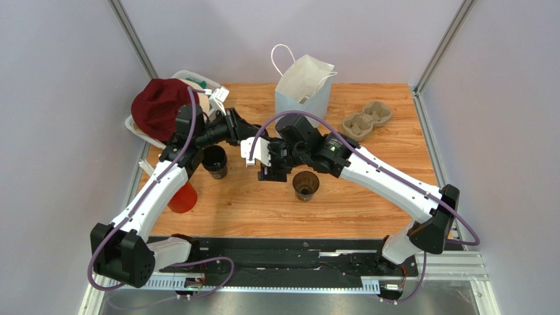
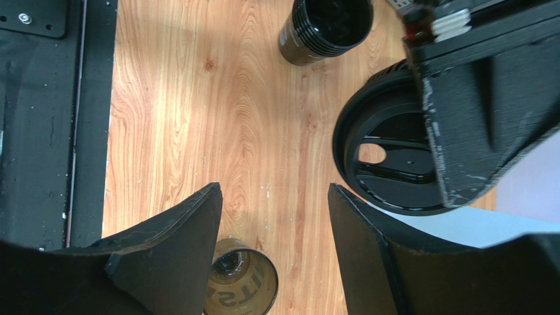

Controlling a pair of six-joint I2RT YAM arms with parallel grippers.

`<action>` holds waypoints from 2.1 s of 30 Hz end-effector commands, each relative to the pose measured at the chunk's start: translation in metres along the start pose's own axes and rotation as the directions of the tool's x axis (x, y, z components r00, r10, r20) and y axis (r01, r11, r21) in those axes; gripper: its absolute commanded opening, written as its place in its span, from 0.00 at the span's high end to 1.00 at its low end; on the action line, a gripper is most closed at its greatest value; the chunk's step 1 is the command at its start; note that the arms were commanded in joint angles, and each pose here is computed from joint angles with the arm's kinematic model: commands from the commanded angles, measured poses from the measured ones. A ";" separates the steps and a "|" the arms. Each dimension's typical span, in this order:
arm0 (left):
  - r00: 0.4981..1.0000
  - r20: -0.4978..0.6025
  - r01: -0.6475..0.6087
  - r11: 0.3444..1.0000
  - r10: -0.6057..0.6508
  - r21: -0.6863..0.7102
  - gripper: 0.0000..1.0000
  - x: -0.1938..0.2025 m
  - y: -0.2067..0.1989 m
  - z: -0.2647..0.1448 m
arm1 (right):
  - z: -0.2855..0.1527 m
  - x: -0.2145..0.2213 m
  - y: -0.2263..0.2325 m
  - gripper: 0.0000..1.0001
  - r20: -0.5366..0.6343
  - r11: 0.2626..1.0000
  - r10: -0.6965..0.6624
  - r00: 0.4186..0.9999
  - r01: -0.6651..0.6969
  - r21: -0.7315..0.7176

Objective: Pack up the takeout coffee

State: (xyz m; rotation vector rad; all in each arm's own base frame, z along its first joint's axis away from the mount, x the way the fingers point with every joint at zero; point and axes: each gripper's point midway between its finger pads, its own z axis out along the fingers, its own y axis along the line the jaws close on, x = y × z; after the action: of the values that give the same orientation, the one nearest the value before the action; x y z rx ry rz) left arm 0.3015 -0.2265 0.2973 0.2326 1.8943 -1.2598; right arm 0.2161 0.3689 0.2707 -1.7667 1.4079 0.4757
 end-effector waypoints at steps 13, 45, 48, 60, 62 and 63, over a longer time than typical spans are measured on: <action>0.999 -0.012 0.036 0.997 -0.035 0.074 0.77 -0.002 -0.011 0.002 | -0.002 -0.027 -0.026 0.36 0.034 0.994 -0.049 0.998 0.045 0.102; 0.999 -0.015 0.049 0.987 -0.048 0.152 0.70 -0.002 -0.030 -0.005 | 0.025 -0.013 -0.043 1.00 -0.037 0.988 -0.050 0.998 0.055 0.147; 0.999 0.000 0.041 0.988 -0.042 0.151 0.59 -0.006 -0.030 -0.008 | 0.020 -0.013 -0.040 1.00 -0.038 0.989 -0.044 0.998 0.049 0.142; 0.996 0.086 -0.003 0.988 -0.011 0.155 0.06 -0.034 -0.037 -0.027 | -0.009 0.006 -0.013 1.00 -0.082 0.990 -0.054 0.995 0.064 0.126; 0.995 0.097 -0.011 0.989 -0.003 0.145 0.06 -0.040 -0.039 -0.034 | -0.019 0.012 -0.007 1.00 -0.096 0.991 -0.056 0.994 0.067 0.117; 0.991 0.125 -0.057 0.990 0.041 0.128 0.05 -0.051 -0.040 -0.039 | -0.023 0.014 -0.005 1.00 -0.104 0.991 -0.063 0.993 0.075 0.112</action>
State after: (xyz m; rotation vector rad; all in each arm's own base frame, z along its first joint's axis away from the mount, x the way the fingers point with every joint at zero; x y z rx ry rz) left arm 0.2946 -0.2137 0.3223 0.1927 1.8205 -1.3979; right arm 0.2298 0.3623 0.2536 -1.7743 1.4505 0.2967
